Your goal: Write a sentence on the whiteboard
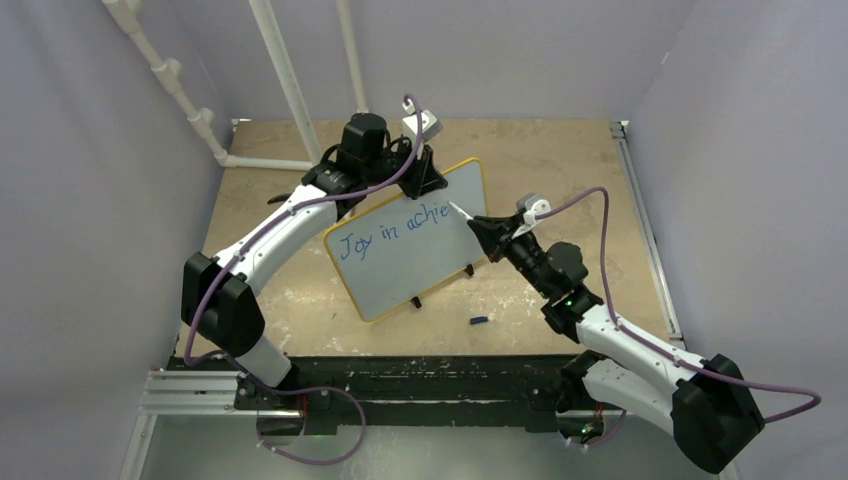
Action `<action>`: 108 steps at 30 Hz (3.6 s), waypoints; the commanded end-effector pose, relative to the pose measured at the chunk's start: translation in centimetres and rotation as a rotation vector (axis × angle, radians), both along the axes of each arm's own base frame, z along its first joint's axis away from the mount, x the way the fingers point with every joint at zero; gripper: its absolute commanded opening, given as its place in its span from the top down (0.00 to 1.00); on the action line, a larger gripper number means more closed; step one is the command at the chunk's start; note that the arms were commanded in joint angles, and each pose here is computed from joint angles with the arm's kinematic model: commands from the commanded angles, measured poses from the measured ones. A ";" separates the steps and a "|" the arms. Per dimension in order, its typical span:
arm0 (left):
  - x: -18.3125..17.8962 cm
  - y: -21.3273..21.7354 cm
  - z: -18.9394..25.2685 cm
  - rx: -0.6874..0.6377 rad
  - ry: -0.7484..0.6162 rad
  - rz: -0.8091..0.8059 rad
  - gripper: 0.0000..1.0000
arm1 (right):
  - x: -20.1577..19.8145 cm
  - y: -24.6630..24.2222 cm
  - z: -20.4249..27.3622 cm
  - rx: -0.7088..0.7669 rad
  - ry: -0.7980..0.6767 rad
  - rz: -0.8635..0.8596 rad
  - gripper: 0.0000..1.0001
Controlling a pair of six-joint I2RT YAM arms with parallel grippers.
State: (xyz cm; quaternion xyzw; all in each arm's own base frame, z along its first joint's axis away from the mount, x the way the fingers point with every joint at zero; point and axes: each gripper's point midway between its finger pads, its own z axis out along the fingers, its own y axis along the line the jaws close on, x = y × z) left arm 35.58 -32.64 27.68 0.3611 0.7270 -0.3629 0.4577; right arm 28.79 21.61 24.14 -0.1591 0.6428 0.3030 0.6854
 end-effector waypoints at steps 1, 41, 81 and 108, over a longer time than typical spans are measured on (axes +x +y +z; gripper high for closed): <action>0.4 0.6 -0.6 0.026 -0.021 0.009 1.00 | 0.8 0.0 2.0 0.008 -0.038 -0.032 1.00; 0.3 0.5 -0.3 0.020 -0.023 0.006 1.00 | 1.0 -1.1 2.3 0.051 -0.015 -0.109 1.00; 0.5 0.6 -0.4 0.024 -0.022 0.015 1.00 | 1.1 -1.6 0.4 0.026 0.028 -0.139 1.00; 0.4 0.5 -0.3 0.021 -0.021 0.011 1.00 | 1.1 -1.4 2.7 0.063 -0.037 -0.129 1.00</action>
